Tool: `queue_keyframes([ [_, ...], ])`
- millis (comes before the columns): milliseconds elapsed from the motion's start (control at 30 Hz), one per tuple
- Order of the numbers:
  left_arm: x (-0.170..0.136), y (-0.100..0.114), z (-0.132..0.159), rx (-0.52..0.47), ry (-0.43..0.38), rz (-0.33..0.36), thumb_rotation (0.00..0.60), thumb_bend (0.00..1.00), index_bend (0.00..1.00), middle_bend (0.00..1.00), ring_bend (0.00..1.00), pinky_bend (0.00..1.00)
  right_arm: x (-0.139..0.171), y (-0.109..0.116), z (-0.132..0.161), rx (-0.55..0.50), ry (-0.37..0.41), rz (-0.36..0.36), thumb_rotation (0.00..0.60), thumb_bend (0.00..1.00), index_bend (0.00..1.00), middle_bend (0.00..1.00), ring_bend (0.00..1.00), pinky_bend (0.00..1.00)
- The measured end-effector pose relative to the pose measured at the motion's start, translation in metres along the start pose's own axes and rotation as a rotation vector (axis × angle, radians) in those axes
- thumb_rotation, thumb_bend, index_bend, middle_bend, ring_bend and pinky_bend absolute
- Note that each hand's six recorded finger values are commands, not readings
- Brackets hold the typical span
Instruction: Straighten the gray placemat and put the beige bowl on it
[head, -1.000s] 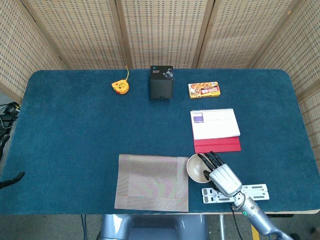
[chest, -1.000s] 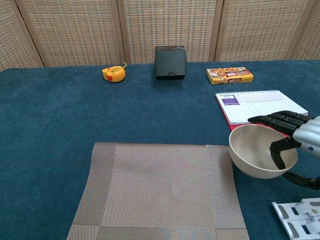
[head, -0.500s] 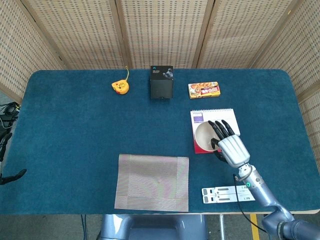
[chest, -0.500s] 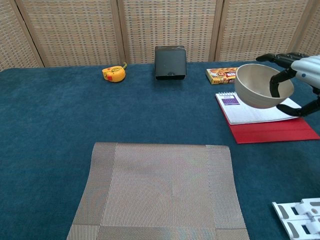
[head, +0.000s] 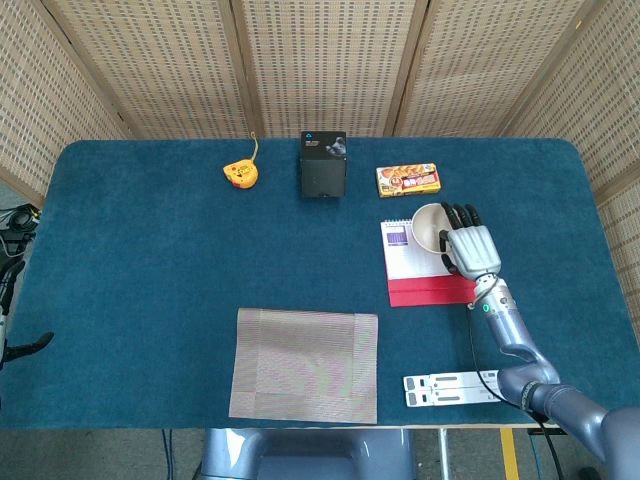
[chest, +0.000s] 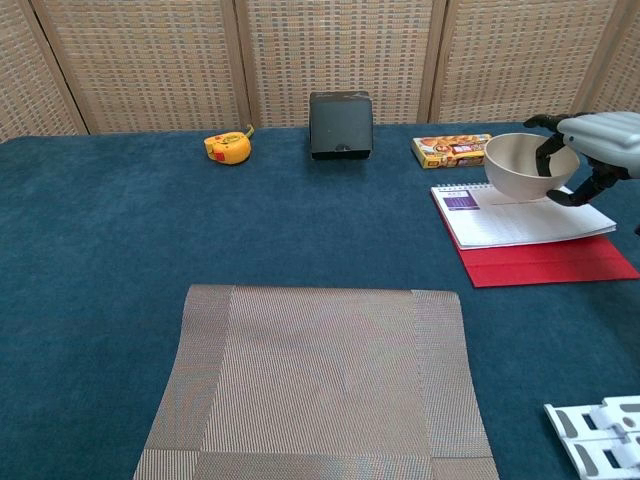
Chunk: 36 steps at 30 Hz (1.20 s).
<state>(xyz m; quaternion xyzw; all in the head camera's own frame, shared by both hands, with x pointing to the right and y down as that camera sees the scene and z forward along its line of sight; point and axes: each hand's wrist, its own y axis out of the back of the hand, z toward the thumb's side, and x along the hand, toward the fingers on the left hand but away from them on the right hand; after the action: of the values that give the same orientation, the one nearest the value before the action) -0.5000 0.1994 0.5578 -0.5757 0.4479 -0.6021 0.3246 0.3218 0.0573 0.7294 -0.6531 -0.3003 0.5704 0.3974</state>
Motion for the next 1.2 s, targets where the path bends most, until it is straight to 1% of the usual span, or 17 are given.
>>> queue_keyframes([
  [67, 0.001, -0.001, 0.000, 0.002, 0.001, -0.003, 0.600, 0.00, 0.00, 0.00, 0.00, 0.00, -0.003, -0.005, -0.002, -0.006, -0.013, 0.010, 0.600, 0.54, 0.64, 0.00, 0.00, 0.00],
  [133, 0.001, -0.002, 0.000, 0.005, 0.001, -0.006, 0.600, 0.00, 0.00, 0.00, 0.00, 0.00, -0.005, -0.007, -0.003, -0.003, -0.019, 0.015, 0.600, 0.28, 0.41, 0.00, 0.00, 0.00],
  [167, 0.001, -0.003, 0.001, 0.006, 0.001, -0.008, 0.600, 0.00, 0.00, 0.00, 0.00, 0.00, -0.006, -0.010, -0.004, 0.001, -0.022, 0.023, 0.600, 0.12, 0.24, 0.00, 0.00, 0.00],
  [200, 0.001, -0.003, 0.001, 0.007, 0.001, -0.008, 0.600, 0.00, 0.00, 0.00, 0.00, 0.00, -0.006, -0.011, -0.004, 0.003, -0.023, 0.031, 0.600, 0.03, 0.10, 0.00, 0.00, 0.00],
  [267, 0.001, -0.003, 0.002, 0.008, 0.000, -0.008, 0.600, 0.00, 0.00, 0.00, 0.00, 0.00, -0.005, -0.012, -0.004, 0.008, -0.019, 0.040, 0.600, 0.00, 0.01, 0.00, 0.00, 0.00],
  [333, 0.000, -0.003, 0.002, 0.007, -0.002, -0.008, 0.600, 0.00, 0.00, 0.00, 0.00, 0.00, -0.003, -0.009, -0.003, 0.016, -0.009, 0.027, 0.600, 0.00, 0.00, 0.00, 0.00, 0.00],
  [500, 0.000, -0.002, 0.005, 0.003, -0.017, -0.004, 0.600, 0.00, 0.00, 0.00, 0.00, 0.00, 0.020, 0.013, -0.006, 0.032, 0.030, -0.060, 0.600, 0.00, 0.00, 0.00, 0.00, 0.00],
  [567, 0.001, -0.002, 0.008, -0.001, -0.037, 0.002, 0.600, 0.00, 0.00, 0.00, 0.00, 0.00, 0.036, 0.024, -0.011, 0.033, 0.041, -0.093, 0.600, 0.00, 0.00, 0.00, 0.00, 0.00],
  [667, 0.001, -0.002, 0.016, -0.012, -0.080, 0.011, 0.600, 0.00, 0.00, 0.00, 0.00, 0.00, 0.062, 0.038, -0.026, 0.041, 0.040, -0.120, 0.600, 0.00, 0.00, 0.00, 0.00, 0.00],
  [767, 0.001, -0.003, 0.027, -0.011, -0.146, 0.017, 0.600, 0.00, 0.06, 0.00, 0.00, 0.00, 0.089, 0.047, -0.045, 0.057, 0.024, -0.140, 0.600, 0.00, 0.00, 0.00, 0.00, 0.00],
  [800, 0.001, -0.005, 0.033, -0.009, -0.179, 0.015, 0.600, 0.00, 0.09, 0.00, 0.00, 0.00, 0.097, 0.050, -0.050, 0.067, 0.021, -0.147, 0.600, 0.00, 0.00, 0.00, 0.00, 0.00],
  [900, 0.002, -0.010, 0.056, 0.004, -0.320, 0.003, 0.600, 0.00, 0.16, 0.00, 0.00, 0.00, 0.124, 0.052, -0.057, 0.075, 0.017, -0.159, 0.600, 0.00, 0.00, 0.00, 0.00, 0.00],
  [1000, 0.000, -0.022, 0.086, 0.034, -0.499, -0.026, 0.600, 0.00, 0.22, 0.00, 0.00, 0.00, 0.151, 0.051, -0.058, 0.049, 0.006, -0.174, 0.600, 0.00, 0.00, 0.00, 0.00, 0.00],
  [1033, -0.001, -0.029, 0.097, 0.056, -0.575, -0.042, 0.600, 0.00, 0.23, 0.00, 0.00, 0.00, 0.160, 0.052, -0.058, 0.040, 0.001, -0.182, 0.600, 0.00, 0.00, 0.00, 0.00, 0.00],
  [1100, -0.003, -0.043, 0.113, 0.096, -0.684, -0.075, 0.600, 0.00, 0.26, 0.00, 0.00, 0.00, 0.172, 0.052, -0.057, 0.031, -0.008, -0.195, 0.600, 0.00, 0.00, 0.00, 0.00, 0.00],
  [1133, -0.005, -0.054, 0.123, 0.125, -0.751, -0.102, 0.600, 0.00, 0.27, 0.00, 0.00, 0.00, 0.177, 0.053, -0.056, 0.029, -0.012, -0.203, 0.600, 0.00, 0.00, 0.00, 0.00, 0.00],
  [1200, -0.009, -0.072, 0.137, 0.162, -0.838, -0.145, 0.600, 0.00, 0.31, 0.00, 0.00, 0.00, 0.188, 0.052, -0.055, 0.023, -0.024, -0.218, 0.600, 0.00, 0.00, 0.00, 0.00, 0.00],
])
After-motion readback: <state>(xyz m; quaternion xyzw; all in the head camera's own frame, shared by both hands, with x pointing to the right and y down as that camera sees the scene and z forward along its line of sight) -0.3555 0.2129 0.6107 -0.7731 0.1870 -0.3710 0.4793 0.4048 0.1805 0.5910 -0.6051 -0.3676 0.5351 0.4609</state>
